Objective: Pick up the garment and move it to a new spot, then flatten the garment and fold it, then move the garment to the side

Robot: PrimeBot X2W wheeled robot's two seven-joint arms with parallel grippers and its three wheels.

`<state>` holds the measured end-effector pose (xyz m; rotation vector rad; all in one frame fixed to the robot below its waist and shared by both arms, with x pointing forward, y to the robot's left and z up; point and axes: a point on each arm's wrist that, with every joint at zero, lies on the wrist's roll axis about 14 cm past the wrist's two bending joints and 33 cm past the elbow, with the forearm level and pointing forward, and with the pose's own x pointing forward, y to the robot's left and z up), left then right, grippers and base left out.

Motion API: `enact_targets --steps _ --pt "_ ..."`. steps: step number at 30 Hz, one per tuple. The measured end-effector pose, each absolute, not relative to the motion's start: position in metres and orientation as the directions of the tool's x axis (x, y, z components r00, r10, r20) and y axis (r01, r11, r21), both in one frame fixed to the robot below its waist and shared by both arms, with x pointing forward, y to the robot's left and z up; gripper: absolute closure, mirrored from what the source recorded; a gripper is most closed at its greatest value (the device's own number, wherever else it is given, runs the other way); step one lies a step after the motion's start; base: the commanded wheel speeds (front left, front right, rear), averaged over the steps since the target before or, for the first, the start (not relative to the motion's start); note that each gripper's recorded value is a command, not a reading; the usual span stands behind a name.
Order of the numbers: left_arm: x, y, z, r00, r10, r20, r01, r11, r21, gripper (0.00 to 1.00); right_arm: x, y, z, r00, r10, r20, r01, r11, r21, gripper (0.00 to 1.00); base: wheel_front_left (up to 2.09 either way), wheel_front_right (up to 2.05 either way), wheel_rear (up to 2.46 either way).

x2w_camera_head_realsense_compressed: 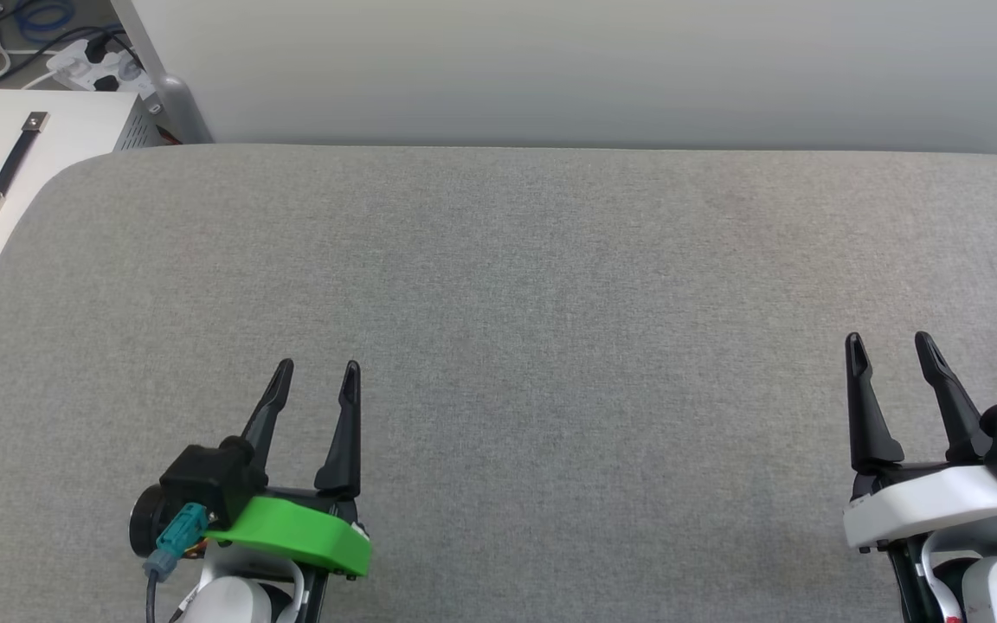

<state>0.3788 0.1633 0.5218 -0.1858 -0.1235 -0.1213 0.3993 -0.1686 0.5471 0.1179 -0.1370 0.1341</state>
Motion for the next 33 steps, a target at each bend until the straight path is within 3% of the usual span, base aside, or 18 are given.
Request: enact_targets --steps 29,30,33 --pt "0.379 0.164 0.535 0.980 -0.095 0.176 0.126 0.976 -0.176 0.00 0.399 -0.164 0.539 0.983 0.138 0.122 -0.151 0.983 0.102 0.00 0.00 0.00 0.00" --pt "0.379 0.164 0.535 0.980 -0.093 0.175 0.124 0.976 -0.177 1.00 0.399 -0.164 0.539 0.983 0.139 0.121 -0.152 0.983 0.102 1.00 0.00 0.00 0.00" --pt "0.380 0.164 0.534 0.981 -0.093 0.173 0.124 0.977 -0.176 1.00 0.400 -0.164 0.538 0.983 0.139 0.120 -0.151 0.983 0.102 1.00 0.00 0.00 0.00"
